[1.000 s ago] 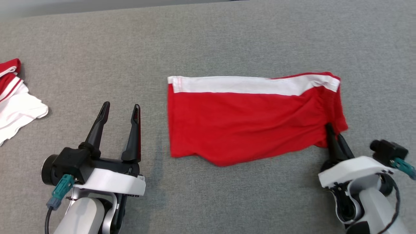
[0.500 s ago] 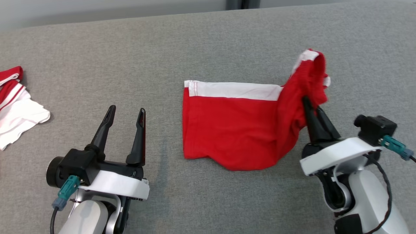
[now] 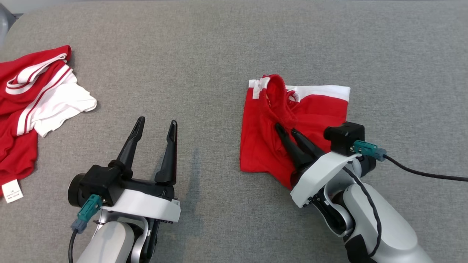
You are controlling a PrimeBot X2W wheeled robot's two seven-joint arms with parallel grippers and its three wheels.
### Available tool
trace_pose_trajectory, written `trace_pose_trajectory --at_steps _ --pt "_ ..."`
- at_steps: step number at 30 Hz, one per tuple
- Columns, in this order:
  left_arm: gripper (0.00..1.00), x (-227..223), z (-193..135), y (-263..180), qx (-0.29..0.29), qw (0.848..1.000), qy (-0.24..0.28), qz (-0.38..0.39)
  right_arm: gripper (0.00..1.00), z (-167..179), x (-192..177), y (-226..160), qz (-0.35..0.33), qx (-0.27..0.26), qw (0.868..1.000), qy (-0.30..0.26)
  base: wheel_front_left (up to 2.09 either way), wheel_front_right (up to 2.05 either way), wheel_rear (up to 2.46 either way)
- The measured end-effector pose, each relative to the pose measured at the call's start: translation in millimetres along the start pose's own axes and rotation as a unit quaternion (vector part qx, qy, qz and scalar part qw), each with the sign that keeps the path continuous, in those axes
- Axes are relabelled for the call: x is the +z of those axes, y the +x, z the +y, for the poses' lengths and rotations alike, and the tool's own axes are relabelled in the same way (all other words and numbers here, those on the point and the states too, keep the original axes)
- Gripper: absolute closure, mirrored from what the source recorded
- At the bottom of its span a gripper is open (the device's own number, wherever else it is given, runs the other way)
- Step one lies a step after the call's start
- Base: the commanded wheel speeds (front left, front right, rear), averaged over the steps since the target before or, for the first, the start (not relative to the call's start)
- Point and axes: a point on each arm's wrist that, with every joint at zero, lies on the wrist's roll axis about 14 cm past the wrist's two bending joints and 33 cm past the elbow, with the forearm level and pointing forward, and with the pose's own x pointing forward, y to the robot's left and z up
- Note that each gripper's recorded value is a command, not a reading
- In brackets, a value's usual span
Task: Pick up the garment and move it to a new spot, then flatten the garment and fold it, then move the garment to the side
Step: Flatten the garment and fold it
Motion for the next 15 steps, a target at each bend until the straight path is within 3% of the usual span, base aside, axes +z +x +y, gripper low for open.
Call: trace_pose_trajectory --at_steps 1,10,15 --pt "0.0 -1.3 1.4 -0.1 0.002 1.0 0.0 0.001 0.0 2.3 -2.1 1.8 0.002 0.005 1.0 -0.002 0.0 0.0 0.0" --pt "0.0 -3.3 -2.1 4.1 -0.003 1.0 -0.001 0.0 0.0 23.5 24.9 -1.8 -0.058 0.036 0.997 -0.043 0.0 0.0 0.0" --pt "0.0 0.3 -4.2 6.1 -0.007 1.0 0.004 -0.004 0.0 6.8 51.7 -22.4 -0.114 -0.001 0.992 -0.061 0.0 0.0 0.0"
